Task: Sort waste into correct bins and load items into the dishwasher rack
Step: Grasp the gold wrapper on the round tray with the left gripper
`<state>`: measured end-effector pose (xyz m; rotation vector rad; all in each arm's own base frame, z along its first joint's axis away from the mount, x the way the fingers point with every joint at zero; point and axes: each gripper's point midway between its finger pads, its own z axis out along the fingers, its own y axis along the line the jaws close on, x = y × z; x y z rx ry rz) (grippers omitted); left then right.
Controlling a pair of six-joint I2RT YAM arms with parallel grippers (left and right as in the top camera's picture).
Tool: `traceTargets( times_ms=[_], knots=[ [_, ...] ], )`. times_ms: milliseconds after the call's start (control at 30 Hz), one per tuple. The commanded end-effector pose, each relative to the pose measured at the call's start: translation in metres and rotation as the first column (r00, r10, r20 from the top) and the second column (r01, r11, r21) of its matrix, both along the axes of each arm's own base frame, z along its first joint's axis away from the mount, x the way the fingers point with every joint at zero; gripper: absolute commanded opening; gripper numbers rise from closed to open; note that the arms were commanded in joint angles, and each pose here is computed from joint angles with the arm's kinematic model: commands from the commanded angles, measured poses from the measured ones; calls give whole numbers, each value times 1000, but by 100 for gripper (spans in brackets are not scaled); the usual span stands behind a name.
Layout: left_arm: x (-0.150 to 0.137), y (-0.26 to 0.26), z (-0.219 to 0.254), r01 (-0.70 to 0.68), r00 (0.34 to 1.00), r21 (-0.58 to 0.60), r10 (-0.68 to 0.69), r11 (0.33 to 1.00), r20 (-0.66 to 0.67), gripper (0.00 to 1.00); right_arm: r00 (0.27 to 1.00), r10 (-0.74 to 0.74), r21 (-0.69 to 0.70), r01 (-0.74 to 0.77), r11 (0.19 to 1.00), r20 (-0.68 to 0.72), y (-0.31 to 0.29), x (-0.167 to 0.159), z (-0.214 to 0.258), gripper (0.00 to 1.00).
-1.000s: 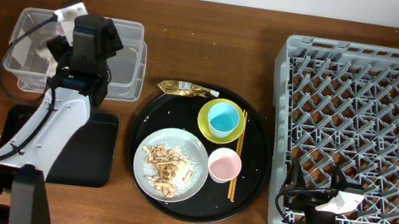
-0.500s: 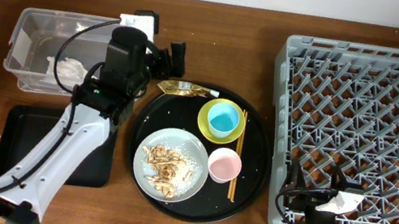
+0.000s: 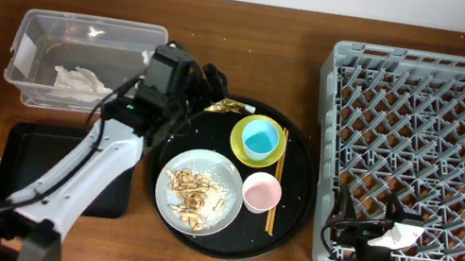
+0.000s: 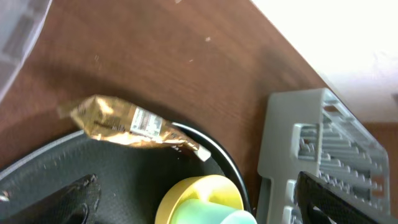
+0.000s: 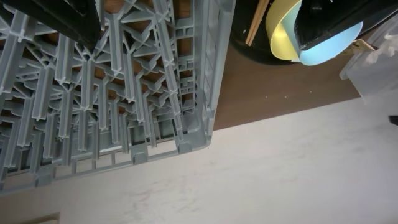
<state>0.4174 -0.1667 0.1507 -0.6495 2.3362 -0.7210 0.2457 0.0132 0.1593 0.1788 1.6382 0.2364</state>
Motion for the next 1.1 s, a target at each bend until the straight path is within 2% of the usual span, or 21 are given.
traceTargets(
  times_ms=[0, 67, 133, 200, 300, 533, 733, 833, 967, 1033, 1067],
  knots=[
    [5, -1, -29, -185, 979, -61, 178, 981, -104, 99, 1000, -16, -1, 16, 1000, -5, -3, 0, -3, 98],
    [12, -2, -42, -205, 975, -47, 199, 978, -102, 99, 1000, -15, -1, 15, 1000, -5, -3, 0, -3, 98],
    [23, 11, -53, -236, 970, 36, 238, 971, -53, 99, 1000, -16, -1, 16, 1000, -5, -3, 0, -3, 98],
    [32, 24, -56, -197, 980, 188, 194, 962, 33, 99, 1000, -15, -1, 15, 1000, -5, -3, 0, -3, 98],
    [32, 28, -59, -134, 991, 285, 125, 949, 49, 99, 1000, -15, -1, 15, 1000, -5, -3, 0, -3, 98],
    [29, 30, -93, -140, 988, 297, 154, 944, -22, 99, 1000, -15, -1, 15, 1000, -5, -3, 0, -3, 98],
    [33, 28, -91, -147, 988, 286, 155, 947, -4, 99, 1000, -15, -1, 15, 1000, -5, -3, 0, -3, 98],
    [33, 28, -108, -195, 977, 255, 211, 947, -35, 99, 1000, -15, -1, 15, 1000, -5, -3, 0, -3, 98],
    [41, 25, -104, -204, 978, 233, 210, 951, -1, 99, 1000, -15, -1, 15, 1000, -5, -3, 0, -3, 98],
    [40, 26, -106, -202, 978, 239, 210, 950, -10, 99, 1000, -15, -1, 15, 1000, -5, -3, 0, -3, 98],
    [39, 26, -106, -201, 978, 242, 210, 949, -14, 95, 1000, -16, -1, 16, 1000, -5, -3, 0, -3, 98]
  ],
)
